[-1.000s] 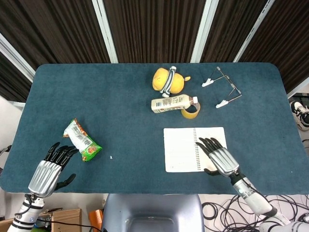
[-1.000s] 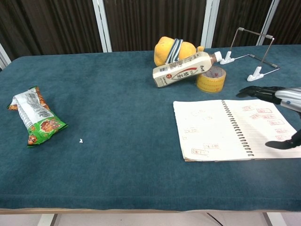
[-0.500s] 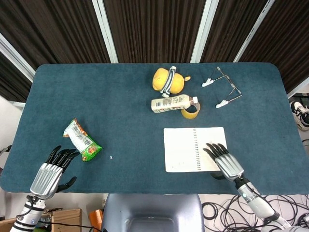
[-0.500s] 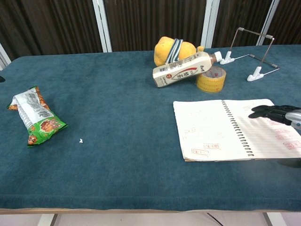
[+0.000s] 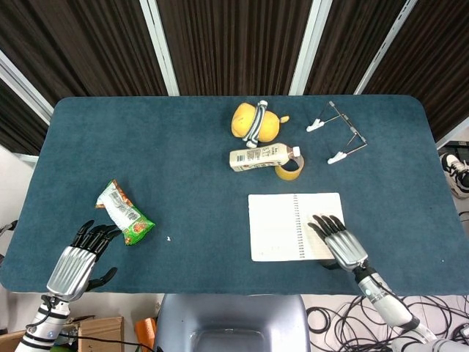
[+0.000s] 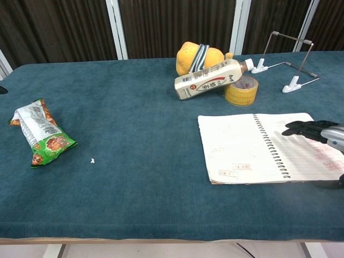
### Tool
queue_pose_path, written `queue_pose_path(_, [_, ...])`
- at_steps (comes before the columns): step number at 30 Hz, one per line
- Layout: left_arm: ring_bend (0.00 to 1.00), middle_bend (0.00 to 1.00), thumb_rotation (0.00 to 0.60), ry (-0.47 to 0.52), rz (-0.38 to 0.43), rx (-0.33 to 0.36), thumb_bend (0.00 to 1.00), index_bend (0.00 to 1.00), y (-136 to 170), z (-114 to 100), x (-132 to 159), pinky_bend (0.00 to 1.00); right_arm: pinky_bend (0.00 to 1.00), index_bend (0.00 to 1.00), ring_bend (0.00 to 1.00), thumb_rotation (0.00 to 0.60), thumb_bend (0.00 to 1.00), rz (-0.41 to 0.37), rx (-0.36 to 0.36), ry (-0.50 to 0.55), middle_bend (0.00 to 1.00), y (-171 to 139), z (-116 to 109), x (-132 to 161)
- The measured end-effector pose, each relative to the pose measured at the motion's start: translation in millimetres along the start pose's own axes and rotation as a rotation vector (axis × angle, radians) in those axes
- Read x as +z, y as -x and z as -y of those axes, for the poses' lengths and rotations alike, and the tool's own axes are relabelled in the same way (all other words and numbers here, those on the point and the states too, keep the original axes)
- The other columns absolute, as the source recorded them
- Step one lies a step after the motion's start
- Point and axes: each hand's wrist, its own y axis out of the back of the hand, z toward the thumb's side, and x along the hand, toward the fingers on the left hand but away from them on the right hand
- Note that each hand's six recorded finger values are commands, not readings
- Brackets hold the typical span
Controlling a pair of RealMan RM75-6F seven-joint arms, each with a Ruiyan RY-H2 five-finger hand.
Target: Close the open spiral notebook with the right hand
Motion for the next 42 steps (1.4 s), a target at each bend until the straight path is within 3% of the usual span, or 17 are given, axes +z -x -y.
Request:
queue_pose_path(2, [0.13, 0.16, 0.6, 0.002, 0.0, 0.0, 0.26, 0.2, 0.1, 0.4, -0.3, 0.09, 0.08, 0.13, 0.0, 0.6, 0.17, 0.006, -0.002, -0.008, 0.01, 1.3, 0.6, -1.8])
queue_pose_path(6, [0.13, 0.16, 0.6, 0.003, 0.004, 0.002, 0.26, 0.2, 0.2, 0.6, -0.6, 0.09, 0.1, 0.18, 0.0, 0.6, 0.32, -0.003, -0.009, -0.004, 0.04, 4.0, -0.3, -0.1])
queue_pose_path(9, [0.13, 0.16, 0.6, 0.002, 0.005, 0.01, 0.26, 0.2, 0.7, -1.0, -0.8, 0.09, 0.11, 0.2, 0.0, 0.6, 0.37, -0.014, -0.025, -0.008, 0.05, 4.4, -4.0, 0.8])
queue_pose_path(22, [0.13, 0.16, 0.6, 0.021, 0.016, 0.02, 0.26, 0.2, -1.4, -0.5, 1.4, 0.09, 0.12, 0.27, 0.0, 0.6, 0.38, -0.052, -0.076, -0.138, 0.1, 12.0, -12.1, 7.4])
queue_pose_path(31, [0.13, 0.16, 0.6, 0.038, 0.013, 0.036, 0.26, 0.2, 0.9, -2.9, -1.5, 0.09, 0.19, 0.56, 0.12, 0.6, 0.41, -0.09, -0.145, -0.309, 0.21, 24.6, -12.9, 13.8])
queue_pose_path(37, [0.13, 0.16, 0.6, 0.048, 0.01, 0.052, 0.26, 0.2, 3.2, -5.0, -3.9, 0.09, 0.2, 0.61, 0.14, 0.6, 0.41, -0.176, -0.193, -0.414, 0.24, 31.4, -23.3, 24.2])
queue_pose_path(42, [0.13, 0.16, 0.6, 0.051, 0.01, 0.053, 0.26, 0.2, 4.2, -5.2, -4.7, 0.09, 0.19, 0.63, 0.14, 0.6, 0.41, -0.279, -0.243, -0.564, 0.24, 32.5, -39.8, 36.8])
